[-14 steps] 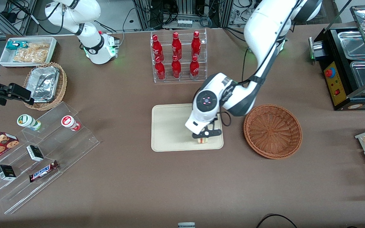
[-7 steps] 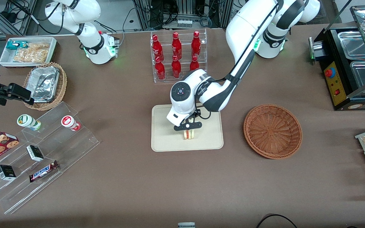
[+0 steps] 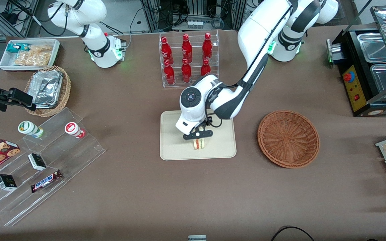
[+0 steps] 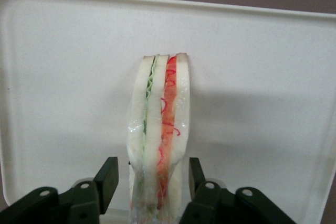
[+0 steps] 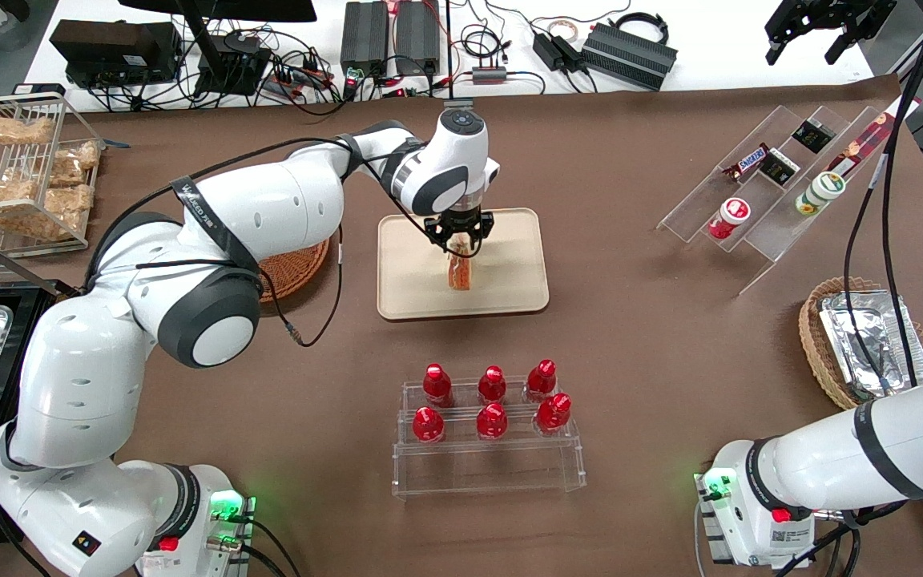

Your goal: Place sandwich from basket to tray

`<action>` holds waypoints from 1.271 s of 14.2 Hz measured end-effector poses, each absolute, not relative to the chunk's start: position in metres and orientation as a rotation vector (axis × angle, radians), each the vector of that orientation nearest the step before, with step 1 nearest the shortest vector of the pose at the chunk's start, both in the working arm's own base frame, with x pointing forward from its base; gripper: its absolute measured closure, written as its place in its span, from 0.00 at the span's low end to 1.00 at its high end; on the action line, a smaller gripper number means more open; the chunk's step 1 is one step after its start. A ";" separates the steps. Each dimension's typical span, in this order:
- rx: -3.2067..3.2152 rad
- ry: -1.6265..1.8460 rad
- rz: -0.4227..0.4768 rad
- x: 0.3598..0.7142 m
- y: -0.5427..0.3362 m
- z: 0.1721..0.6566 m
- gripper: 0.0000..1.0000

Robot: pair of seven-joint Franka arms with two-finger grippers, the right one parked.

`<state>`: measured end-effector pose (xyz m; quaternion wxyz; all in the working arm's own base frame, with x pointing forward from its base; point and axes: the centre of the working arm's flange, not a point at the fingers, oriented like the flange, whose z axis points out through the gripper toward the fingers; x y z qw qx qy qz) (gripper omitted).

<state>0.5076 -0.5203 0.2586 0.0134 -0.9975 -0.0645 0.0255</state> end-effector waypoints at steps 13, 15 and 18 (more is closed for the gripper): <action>-2.977 -0.286 0.146 0.583 -0.335 0.385 0.00; -2.978 -0.238 0.165 0.582 -0.296 0.399 0.00; -2.977 -0.170 0.195 0.570 -0.238 0.432 0.00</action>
